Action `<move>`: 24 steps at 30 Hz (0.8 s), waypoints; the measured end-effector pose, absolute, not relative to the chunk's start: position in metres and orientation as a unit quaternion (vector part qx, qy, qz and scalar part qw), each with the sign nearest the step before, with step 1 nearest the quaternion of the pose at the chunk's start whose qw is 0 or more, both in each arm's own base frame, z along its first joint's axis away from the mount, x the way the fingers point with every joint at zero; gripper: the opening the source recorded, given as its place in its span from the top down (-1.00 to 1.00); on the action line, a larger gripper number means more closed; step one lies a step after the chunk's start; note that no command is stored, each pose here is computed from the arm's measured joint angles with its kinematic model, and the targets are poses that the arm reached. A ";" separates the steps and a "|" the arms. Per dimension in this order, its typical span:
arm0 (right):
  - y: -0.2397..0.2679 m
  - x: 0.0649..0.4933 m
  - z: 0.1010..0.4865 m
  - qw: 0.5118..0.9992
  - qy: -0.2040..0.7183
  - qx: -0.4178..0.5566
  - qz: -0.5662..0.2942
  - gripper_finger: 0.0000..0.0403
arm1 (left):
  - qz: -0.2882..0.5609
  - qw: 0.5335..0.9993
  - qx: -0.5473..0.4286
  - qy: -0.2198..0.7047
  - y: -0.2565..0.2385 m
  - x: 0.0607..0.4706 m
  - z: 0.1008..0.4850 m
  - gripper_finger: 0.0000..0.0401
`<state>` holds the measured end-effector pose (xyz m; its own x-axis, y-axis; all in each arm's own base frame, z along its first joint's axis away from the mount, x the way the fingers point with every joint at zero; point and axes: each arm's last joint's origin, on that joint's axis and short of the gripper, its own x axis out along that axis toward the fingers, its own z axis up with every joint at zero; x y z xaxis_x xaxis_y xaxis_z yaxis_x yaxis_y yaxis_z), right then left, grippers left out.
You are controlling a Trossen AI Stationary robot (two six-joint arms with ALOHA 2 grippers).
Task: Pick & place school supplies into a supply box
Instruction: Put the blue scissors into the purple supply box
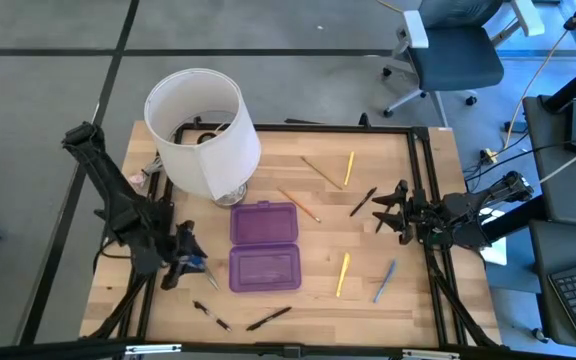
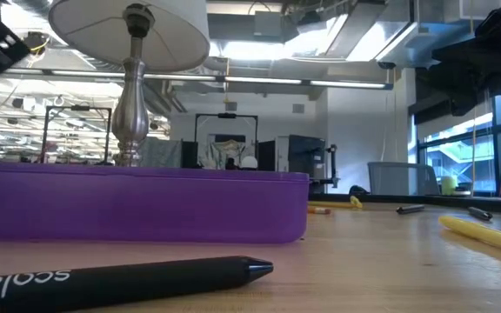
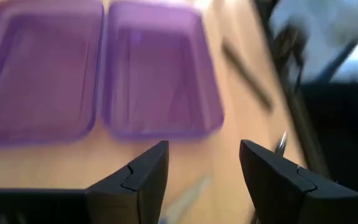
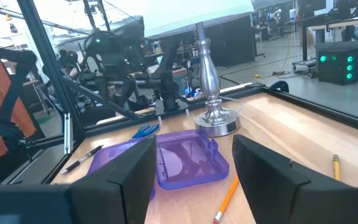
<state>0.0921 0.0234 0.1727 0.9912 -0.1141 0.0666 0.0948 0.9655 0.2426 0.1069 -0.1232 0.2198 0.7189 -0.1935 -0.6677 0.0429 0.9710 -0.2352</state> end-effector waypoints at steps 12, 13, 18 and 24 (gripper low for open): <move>0.023 0.092 0.173 0.989 -0.041 0.133 -0.052 -0.07 | -0.038 0.784 0.016 0.619 -0.128 0.099 0.202 0.05; 0.023 0.092 0.173 0.989 -0.041 0.135 -0.052 -0.07 | -0.026 0.778 0.021 0.628 -0.128 0.099 0.200 0.05; 0.023 0.092 0.173 0.989 -0.041 0.133 -0.052 -0.07 | -0.009 0.761 0.052 0.647 -0.131 0.102 0.190 0.06; 0.023 0.092 0.173 0.989 -0.041 0.132 -0.052 -0.07 | 0.000 0.744 0.085 0.663 -0.130 0.111 0.181 0.04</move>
